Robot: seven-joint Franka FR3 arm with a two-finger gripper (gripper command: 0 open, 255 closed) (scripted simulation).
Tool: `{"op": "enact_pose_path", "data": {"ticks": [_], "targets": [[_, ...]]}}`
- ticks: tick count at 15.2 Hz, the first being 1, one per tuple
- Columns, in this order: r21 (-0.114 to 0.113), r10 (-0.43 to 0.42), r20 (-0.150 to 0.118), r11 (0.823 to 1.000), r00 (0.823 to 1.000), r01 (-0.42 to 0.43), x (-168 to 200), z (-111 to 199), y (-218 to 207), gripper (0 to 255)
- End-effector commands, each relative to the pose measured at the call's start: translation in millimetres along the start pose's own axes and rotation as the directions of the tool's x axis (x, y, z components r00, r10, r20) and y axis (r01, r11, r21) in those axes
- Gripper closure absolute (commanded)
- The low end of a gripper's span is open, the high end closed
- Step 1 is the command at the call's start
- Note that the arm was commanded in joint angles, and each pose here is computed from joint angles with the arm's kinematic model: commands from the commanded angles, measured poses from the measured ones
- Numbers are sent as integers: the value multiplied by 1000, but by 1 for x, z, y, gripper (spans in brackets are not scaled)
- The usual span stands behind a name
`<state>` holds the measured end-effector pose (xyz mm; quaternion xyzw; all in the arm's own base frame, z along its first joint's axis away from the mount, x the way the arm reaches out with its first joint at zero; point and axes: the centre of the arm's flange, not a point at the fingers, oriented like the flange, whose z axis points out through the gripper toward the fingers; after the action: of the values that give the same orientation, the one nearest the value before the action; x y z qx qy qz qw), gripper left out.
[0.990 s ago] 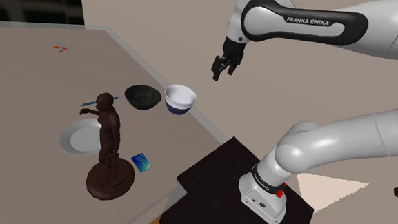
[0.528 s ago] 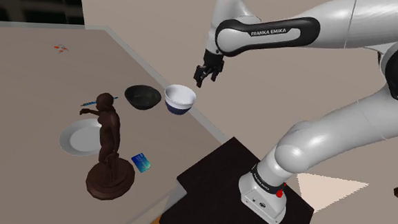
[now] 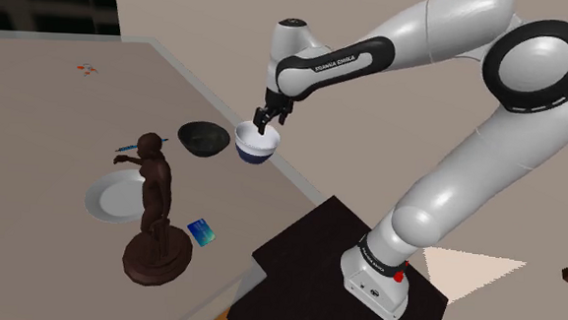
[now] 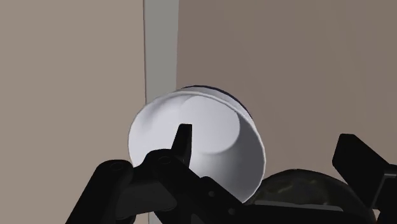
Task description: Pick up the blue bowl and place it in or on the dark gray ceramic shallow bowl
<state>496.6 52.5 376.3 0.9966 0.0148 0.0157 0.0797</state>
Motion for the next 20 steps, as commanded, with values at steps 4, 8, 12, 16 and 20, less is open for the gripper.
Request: {"op": "enact_pose_path", "data": {"ticks": [4,8,12,16,20], "targets": [[-12,-12,-5,1000,1000,12,49,49,-17,0],[-22,-21,-8,1000,1000,21,82,88,-30,0],[-29,-28,-10,999,1000,27,106,121,-39,0],[-29,-28,-10,999,1000,27,106,142,-38,0],[-29,-28,-10,999,1000,27,106,156,-38,0]]}}
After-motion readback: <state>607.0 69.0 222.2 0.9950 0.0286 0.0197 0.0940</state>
